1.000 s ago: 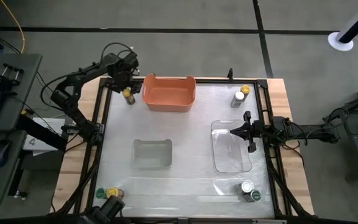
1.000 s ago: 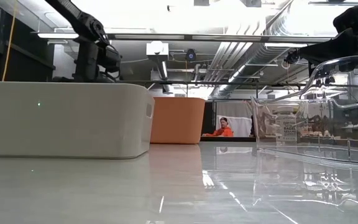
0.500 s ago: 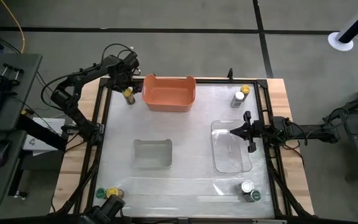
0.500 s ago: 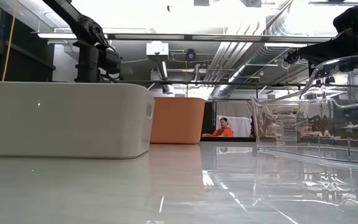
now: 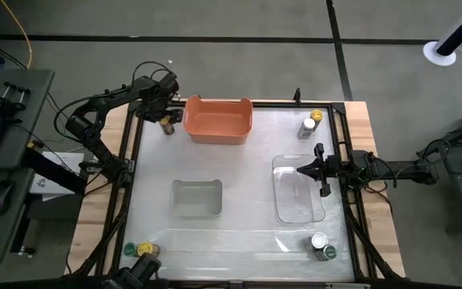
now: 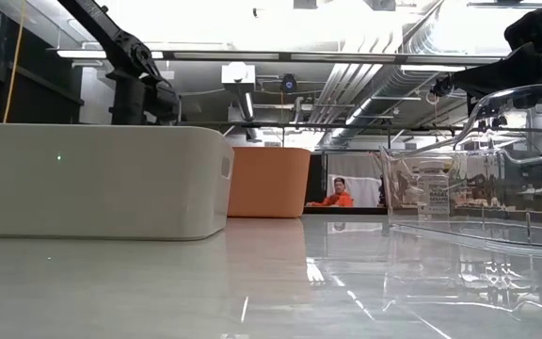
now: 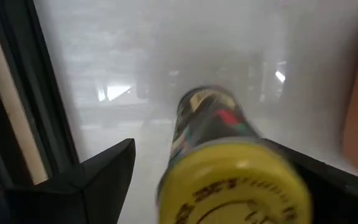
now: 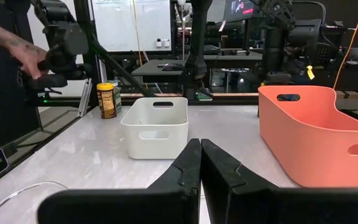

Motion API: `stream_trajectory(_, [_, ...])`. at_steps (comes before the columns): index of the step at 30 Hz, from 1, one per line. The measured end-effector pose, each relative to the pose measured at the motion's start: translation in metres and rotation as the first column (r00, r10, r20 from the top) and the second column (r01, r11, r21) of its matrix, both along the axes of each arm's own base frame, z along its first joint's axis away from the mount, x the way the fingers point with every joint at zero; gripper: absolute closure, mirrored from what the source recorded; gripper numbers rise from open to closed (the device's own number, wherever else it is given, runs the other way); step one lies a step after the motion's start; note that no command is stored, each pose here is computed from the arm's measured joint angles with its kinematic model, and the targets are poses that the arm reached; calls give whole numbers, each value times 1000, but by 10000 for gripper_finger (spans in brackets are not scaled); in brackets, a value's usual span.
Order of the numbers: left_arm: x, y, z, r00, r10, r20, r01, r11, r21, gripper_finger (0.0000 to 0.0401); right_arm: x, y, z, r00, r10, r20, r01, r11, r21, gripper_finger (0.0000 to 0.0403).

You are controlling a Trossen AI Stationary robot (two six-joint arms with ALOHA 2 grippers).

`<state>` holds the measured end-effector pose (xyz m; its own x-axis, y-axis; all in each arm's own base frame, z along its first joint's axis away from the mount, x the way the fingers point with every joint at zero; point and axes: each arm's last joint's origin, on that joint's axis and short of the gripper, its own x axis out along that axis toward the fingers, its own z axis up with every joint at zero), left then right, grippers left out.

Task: Sort spices by type
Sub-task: Put the top left yellow seasoning bottle into the orange bin

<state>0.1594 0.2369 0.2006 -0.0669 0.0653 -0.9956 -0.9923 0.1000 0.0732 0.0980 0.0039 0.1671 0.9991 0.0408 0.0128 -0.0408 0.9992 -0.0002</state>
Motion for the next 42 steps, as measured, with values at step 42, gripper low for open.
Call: stream_trajectory(42, [9, -12, 158, 922, -257, 289, 123, 903, 411, 213, 0, 0, 0, 1000, 0, 0, 0, 1000, 0, 402])
